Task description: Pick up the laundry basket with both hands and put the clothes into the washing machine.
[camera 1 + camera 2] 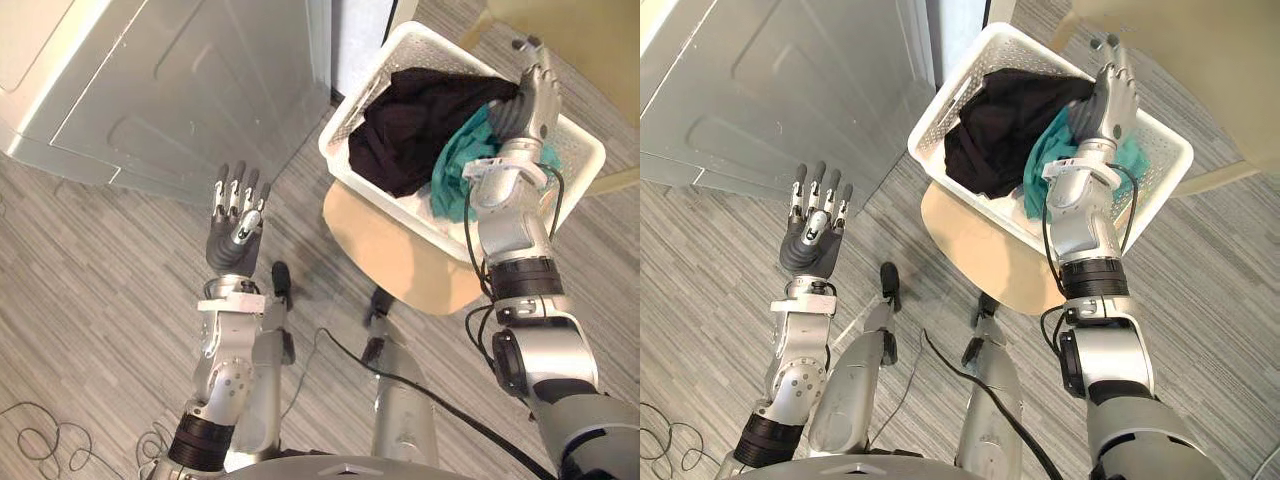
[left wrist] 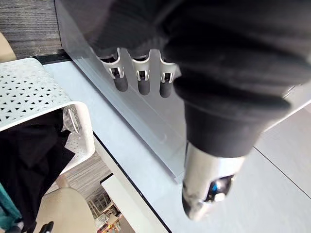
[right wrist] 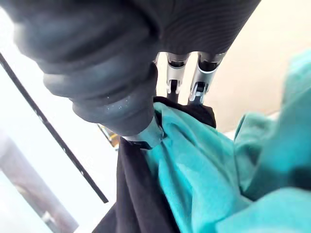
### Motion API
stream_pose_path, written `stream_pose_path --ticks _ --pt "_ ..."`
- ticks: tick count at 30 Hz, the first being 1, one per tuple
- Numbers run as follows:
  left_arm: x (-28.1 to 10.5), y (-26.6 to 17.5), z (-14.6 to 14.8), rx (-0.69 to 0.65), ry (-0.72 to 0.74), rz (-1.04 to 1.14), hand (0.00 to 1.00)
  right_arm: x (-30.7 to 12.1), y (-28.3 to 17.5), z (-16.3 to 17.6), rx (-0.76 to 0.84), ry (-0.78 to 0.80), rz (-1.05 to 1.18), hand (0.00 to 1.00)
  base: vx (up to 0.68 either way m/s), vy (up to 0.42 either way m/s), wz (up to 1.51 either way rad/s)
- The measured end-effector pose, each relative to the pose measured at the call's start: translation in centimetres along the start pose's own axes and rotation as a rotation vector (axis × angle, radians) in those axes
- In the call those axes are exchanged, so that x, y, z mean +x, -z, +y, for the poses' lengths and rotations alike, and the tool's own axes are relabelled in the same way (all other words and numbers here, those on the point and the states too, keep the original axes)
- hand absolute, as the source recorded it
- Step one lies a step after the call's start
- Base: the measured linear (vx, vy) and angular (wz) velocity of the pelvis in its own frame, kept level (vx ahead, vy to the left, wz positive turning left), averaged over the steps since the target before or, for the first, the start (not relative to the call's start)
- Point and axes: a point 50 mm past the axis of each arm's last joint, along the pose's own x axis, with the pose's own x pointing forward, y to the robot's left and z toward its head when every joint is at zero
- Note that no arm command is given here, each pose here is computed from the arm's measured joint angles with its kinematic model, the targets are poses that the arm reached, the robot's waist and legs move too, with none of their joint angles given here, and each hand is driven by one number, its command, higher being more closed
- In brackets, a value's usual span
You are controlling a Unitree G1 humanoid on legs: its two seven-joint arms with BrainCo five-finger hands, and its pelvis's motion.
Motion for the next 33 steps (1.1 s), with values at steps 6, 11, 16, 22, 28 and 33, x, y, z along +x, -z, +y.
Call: stream_pose_path --ticks 6,11,16,22,28,33 --pt "1.1 -0.6 -1.0 0.021 0.080 -0.019 0.00 -1.2 -1.0 -0.6 0.100 0.043 -0.013 1.00 0.00 -0.012 -0.03" --pt "2.1 -1.1 -2.2 0.142 0.194 -0.021 0.00 -2.0 -2.0 -1.1 0.157 0.054 -0.070 1.00 0.02 -0.023 -0.02" --pt "3.8 -2.0 -5.7 0.413 0.459 -0.064 0.00 -2.7 -2.7 -1.3 0.236 0.048 -0.100 1.00 0.01 -0.019 -0.04" --pt "6.4 -2.1 -10.3 0.991 0.816 -0.230 0.00 -3.1 -3.1 -1.0 0.294 -0.007 -0.129 1.00 -0.02 -0.011 -0.05" --pt "7.9 -1.5 -9.0 1.297 0.970 -0.149 0.00 -4.1 -4.0 -1.5 0.359 -0.062 -0.183 1.00 -0.01 -0.016 -0.12" --pt "8.6 -1.3 -7.5 1.423 1.011 -0.052 0.00 -4.0 -6.7 -3.7 0.395 -0.050 -0.360 1.00 0.00 0.000 -0.16"
